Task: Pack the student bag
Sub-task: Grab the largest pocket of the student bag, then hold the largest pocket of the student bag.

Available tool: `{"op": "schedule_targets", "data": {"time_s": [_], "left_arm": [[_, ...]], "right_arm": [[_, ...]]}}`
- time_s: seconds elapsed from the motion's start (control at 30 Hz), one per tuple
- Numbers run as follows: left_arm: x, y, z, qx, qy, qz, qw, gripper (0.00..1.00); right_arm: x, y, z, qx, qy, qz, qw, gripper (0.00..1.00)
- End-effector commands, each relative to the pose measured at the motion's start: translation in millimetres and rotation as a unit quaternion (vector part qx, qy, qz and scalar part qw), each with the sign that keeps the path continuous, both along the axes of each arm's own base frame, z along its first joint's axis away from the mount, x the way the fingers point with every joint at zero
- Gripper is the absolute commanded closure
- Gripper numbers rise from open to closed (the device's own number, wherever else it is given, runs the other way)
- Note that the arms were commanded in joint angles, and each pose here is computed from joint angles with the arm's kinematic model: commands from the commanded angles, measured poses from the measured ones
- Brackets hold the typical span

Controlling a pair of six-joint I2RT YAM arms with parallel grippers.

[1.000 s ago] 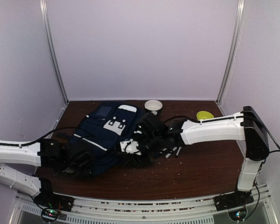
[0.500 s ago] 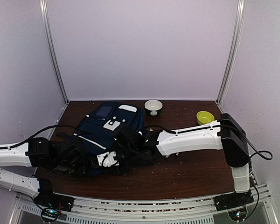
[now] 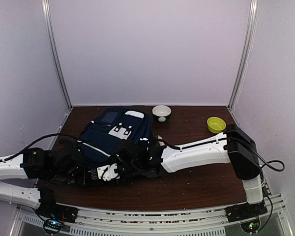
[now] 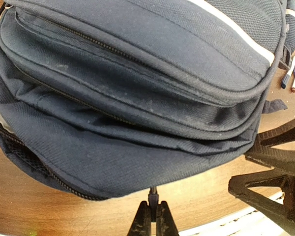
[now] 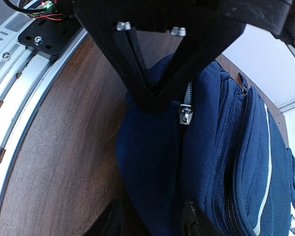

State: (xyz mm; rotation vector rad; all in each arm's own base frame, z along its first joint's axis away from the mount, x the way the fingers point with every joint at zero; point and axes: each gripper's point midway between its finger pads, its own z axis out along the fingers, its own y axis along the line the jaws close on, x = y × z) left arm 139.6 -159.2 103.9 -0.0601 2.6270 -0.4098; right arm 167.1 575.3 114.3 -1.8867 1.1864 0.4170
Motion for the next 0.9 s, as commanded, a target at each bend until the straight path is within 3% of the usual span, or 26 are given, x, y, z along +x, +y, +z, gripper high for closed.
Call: {"op": "schedule_targets", "data": {"time_s": [0.0, 0.43, 0.7, 0.87], "left_arm": [[7, -11, 8, -0.020, -0.020, -0.016, 0.999, 1.00], [6, -11, 11, -0.031, -0.025, -0.017, 0.999, 1.00], [8, -8, 16, -0.036, -0.034, -0.010, 0.999, 1.00], [8, -5, 17, -0.037, -0.038, -0.004, 0.999, 1.00]], "right_arm": [[13, 3, 41, 0.040, -0.016, -0.026, 0.999, 0.58], [29, 14, 47, 0.065, -0.023, -0.072, 0.995, 0.57], [18, 21, 14, 0.021, 0.010, -0.042, 0.999, 0.56], [15, 23, -5, -0.004, 0.026, -0.038, 0.999, 0.63]]}}
